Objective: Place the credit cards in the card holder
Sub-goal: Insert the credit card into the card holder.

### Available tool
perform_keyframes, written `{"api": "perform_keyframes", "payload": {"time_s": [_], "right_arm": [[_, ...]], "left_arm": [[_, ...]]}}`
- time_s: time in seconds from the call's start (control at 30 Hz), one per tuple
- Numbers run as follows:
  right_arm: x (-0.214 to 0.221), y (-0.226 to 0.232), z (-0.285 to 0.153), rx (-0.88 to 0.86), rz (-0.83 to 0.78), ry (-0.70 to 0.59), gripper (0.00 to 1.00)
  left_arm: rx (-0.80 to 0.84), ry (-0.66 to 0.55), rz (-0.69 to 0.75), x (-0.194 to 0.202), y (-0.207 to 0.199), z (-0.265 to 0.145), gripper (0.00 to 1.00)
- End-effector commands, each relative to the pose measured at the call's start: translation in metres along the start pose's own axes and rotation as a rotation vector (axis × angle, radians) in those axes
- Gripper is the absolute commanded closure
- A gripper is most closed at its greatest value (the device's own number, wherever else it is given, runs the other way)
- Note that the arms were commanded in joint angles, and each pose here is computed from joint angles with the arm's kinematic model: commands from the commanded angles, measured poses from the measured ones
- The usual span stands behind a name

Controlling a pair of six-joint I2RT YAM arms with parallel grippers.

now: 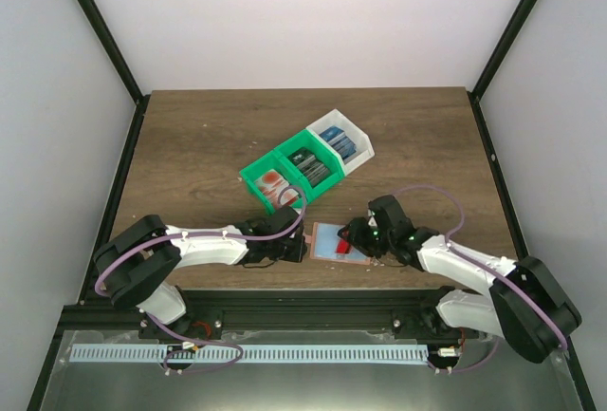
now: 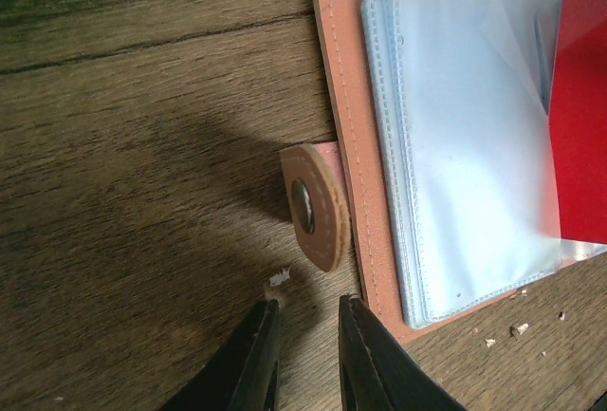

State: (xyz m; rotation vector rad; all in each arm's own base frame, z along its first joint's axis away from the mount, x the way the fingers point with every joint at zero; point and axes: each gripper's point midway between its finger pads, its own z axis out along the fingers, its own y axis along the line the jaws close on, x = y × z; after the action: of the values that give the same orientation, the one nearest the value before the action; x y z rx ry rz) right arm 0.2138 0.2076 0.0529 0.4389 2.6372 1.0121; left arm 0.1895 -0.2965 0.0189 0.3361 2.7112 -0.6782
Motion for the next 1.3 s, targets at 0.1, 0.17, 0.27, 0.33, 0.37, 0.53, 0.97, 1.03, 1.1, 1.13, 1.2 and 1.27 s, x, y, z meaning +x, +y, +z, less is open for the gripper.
{"api": "perform_keyframes", "payload": {"time_s": [0.1, 0.17, 0.27, 0.33, 0.37, 0.53, 0.97, 1.03, 1.1, 1.13, 1.2, 1.27], "right_arm": [[-0.002, -0.014, -0.003, 0.022, 0.079, -0.027, 0.66], [0.000, -0.017, -0.002, 0.032, 0.084, -0.018, 0.74], [0.001, -0.019, -0.001, 0.030, 0.079, -0.019, 0.89], [0.001, -0.018, -0.001, 0.014, 0.066, -0.020, 0.97], [0.002, -0.017, -0.001, 0.002, 0.058, -0.018, 0.99], [0.013, -0.019, 0.004, -0.077, 0.046, 0.023, 1.00], [0.016, 0.006, -0.002, -0.254, -0.054, 0.027, 0.99], [0.019, 0.007, 0.000, -0.265, -0.063, 0.040, 0.99], [0.020, 0.009, 0.001, -0.278, -0.074, 0.053, 1.00], [0.021, 0.010, 0.002, -0.283, -0.086, 0.058, 1.00], [0.022, 0.011, 0.003, -0.293, -0.095, 0.067, 1.00], [0.022, 0.010, 0.005, -0.292, -0.093, 0.068, 0.99]], "left_arm": [[-0.030, 0.048, 0.006, 0.014, 0.011, 0.007, 0.79], [-0.029, 0.047, 0.006, 0.014, 0.010, 0.007, 0.79], [-0.026, 0.047, 0.007, 0.013, 0.009, 0.006, 0.79], [-0.021, 0.046, 0.008, 0.013, 0.008, 0.007, 0.79], [-0.018, 0.046, 0.009, 0.013, 0.007, 0.007, 0.79], [-0.014, 0.051, 0.012, 0.012, 0.006, 0.008, 0.79], [-0.034, 0.069, 0.006, 0.015, 0.009, 0.013, 0.80], [-0.035, 0.070, 0.005, 0.016, 0.010, 0.013, 0.80], [-0.036, 0.071, 0.005, 0.016, 0.010, 0.013, 0.80], [-0.037, 0.072, 0.005, 0.017, 0.011, 0.013, 0.80], [-0.036, 0.071, 0.004, 0.017, 0.011, 0.013, 0.80], [-0.036, 0.071, 0.005, 0.017, 0.011, 0.013, 0.80]]}}
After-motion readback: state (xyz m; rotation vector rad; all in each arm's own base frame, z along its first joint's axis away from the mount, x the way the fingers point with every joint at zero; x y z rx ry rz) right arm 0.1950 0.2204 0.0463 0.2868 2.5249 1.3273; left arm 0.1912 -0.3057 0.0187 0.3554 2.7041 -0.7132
